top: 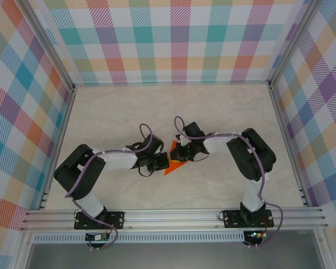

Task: Fold a paper plane with a square sheet of paper (pick it up from the middle)
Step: Fourth fold the wing at the center of the table.

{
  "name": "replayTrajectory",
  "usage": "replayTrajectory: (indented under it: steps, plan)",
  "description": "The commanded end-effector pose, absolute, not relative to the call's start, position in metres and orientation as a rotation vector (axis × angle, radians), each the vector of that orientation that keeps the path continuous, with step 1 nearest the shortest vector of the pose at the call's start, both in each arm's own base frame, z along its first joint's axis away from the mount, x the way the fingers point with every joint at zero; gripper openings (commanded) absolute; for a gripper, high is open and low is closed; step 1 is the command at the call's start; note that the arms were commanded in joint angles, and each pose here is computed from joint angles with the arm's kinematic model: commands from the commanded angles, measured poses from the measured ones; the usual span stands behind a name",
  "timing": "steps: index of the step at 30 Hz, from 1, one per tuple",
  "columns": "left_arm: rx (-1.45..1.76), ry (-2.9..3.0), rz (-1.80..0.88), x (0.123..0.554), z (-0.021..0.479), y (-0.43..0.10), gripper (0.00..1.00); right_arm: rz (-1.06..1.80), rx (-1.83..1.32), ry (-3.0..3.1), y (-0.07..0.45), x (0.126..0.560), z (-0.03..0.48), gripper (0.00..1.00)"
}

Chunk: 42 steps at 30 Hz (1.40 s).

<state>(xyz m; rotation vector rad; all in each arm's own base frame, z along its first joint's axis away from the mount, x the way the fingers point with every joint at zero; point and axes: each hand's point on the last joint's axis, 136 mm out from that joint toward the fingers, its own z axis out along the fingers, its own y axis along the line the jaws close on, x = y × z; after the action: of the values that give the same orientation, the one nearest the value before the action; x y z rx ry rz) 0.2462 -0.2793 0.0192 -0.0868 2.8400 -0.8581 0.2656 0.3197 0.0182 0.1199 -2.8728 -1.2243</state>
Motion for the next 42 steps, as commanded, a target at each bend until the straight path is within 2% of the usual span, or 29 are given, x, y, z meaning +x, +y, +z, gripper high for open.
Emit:
replayTrajectory:
  steps: [1, 10, 14, 29, 42]
  plan:
    - [-0.098, 2.925, -0.745, 0.229, 0.005, -0.262, 0.0, -1.061, 0.067, -2.899, 0.302, 0.257, -0.012, 0.0]
    - [-0.049, 2.788, -0.963, 0.241, 0.044, -0.287, 0.0, -1.037, 0.036, -2.902, 0.3, 0.258, -0.024, 0.0]
    - [-0.046, 2.805, -0.989, 0.239, 0.042, -0.291, 0.0, -1.049, 0.046, -2.906, 0.301, 0.259, -0.02, 0.0]
    - [-0.103, 2.997, -0.701, 0.217, -0.003, -0.255, 0.0, -1.26, 0.197, -2.923, 0.313, 0.273, 0.025, 0.0]
    - [-0.113, 3.012, -0.682, 0.216, -0.005, -0.254, 0.0, -1.208, 0.28, -2.855, 0.31, 0.246, 0.004, 0.0]
